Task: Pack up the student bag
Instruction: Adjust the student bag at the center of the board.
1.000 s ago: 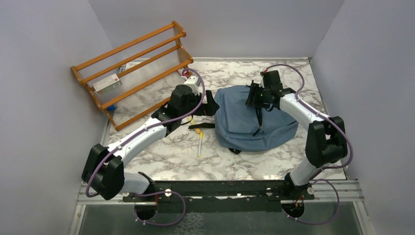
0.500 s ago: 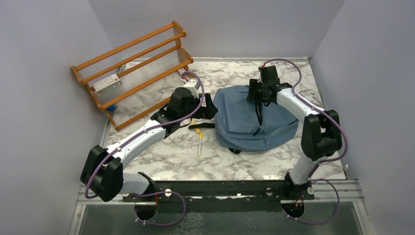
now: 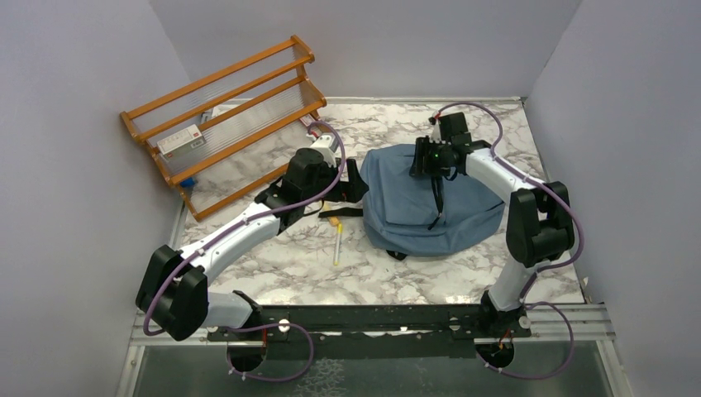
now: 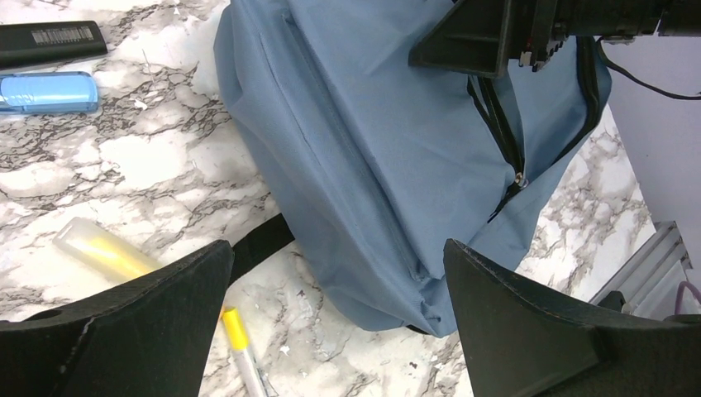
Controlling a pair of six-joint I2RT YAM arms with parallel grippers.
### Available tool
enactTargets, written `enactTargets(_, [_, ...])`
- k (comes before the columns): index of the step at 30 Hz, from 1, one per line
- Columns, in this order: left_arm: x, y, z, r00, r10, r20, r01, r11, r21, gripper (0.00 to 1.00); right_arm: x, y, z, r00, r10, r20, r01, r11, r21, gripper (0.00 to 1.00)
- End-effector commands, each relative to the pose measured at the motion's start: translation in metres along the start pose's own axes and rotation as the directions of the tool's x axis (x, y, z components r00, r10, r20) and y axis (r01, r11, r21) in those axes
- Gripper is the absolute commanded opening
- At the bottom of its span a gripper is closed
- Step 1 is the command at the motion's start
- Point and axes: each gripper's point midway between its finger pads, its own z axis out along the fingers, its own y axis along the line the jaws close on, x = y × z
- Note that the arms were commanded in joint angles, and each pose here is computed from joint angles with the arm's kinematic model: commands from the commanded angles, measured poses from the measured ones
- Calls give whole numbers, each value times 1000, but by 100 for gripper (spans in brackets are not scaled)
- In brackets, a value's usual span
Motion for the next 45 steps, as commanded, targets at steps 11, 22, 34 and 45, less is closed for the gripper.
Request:
enactTargets(11, [14, -2, 3, 999, -14, -45, 15, 999, 38, 99, 40, 24, -23, 995, 71, -74, -85, 973, -213, 56])
enactTargets(22, [23, -1, 4, 997, -20, -72, 23, 999, 46, 99, 47, 40, -56, 996, 89, -31, -94, 936, -339, 44])
enactTargets(34, [29, -1, 3, 996, -29, -88, 33, 998, 53, 99, 7, 46, -79, 994, 69, 87, -37, 943, -330, 13])
enactTargets(45, [39, 3, -2, 994, -34, -101, 39, 998, 48, 99, 6, 64, -88, 984, 175, 30, -139, 863, -485, 9])
